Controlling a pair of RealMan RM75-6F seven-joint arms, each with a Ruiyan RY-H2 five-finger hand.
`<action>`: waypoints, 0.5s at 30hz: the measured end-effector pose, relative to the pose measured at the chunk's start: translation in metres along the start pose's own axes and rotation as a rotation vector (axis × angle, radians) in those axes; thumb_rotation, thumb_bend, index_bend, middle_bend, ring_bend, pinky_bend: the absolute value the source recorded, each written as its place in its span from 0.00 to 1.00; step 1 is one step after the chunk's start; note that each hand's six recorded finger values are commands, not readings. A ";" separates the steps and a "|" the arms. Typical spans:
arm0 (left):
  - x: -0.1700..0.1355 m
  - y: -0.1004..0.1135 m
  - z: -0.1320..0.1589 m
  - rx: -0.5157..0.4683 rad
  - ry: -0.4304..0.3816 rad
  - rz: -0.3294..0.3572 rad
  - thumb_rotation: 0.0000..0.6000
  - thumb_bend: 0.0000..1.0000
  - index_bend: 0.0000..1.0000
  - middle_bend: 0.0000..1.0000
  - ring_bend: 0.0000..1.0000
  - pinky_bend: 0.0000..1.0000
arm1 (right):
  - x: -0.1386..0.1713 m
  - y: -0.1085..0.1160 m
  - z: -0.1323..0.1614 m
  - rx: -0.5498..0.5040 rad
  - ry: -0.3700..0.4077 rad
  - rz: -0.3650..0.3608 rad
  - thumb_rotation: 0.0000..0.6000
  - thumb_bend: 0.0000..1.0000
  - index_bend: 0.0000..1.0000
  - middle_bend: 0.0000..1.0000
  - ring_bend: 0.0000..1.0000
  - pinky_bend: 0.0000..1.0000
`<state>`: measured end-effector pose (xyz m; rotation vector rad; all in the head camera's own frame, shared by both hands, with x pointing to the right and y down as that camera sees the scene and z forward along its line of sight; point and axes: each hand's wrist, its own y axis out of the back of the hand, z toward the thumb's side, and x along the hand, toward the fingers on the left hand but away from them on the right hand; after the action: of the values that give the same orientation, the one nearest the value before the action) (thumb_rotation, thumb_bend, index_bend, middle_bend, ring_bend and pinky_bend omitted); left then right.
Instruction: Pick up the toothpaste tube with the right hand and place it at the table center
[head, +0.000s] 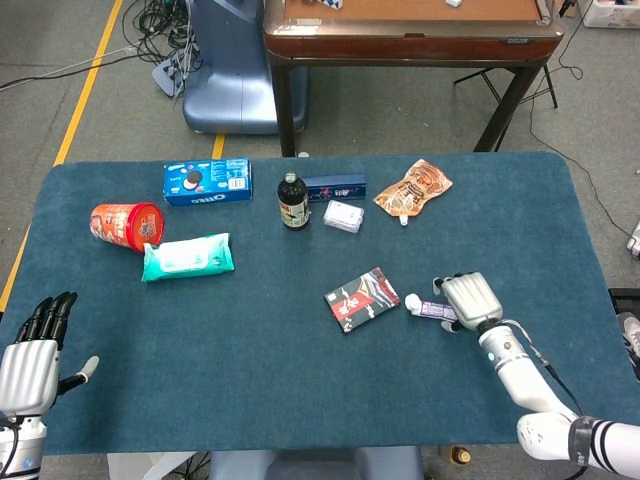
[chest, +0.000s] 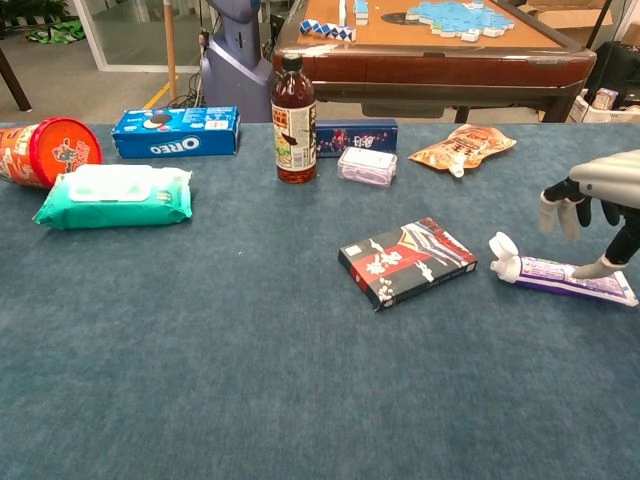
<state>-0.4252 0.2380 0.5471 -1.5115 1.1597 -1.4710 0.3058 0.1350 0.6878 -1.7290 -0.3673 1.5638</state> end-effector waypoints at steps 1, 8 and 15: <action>0.000 0.000 0.000 0.000 0.000 0.000 1.00 0.17 0.00 0.08 0.07 0.16 | 0.000 -0.002 0.001 0.005 0.002 0.001 0.96 0.21 0.38 0.47 0.38 0.43; -0.001 0.001 -0.002 -0.003 0.002 -0.001 1.00 0.17 0.00 0.08 0.07 0.16 | -0.006 -0.011 0.003 0.056 -0.012 -0.006 0.96 0.21 0.38 0.45 0.38 0.43; -0.002 0.000 -0.003 -0.002 0.002 -0.003 1.00 0.17 0.00 0.08 0.07 0.16 | -0.015 -0.018 0.002 0.057 -0.028 -0.003 0.96 0.21 0.38 0.45 0.38 0.43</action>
<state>-0.4281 0.2396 0.5466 -1.5139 1.1609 -1.4738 0.3055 0.1386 0.7112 -1.6638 -0.3357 1.5825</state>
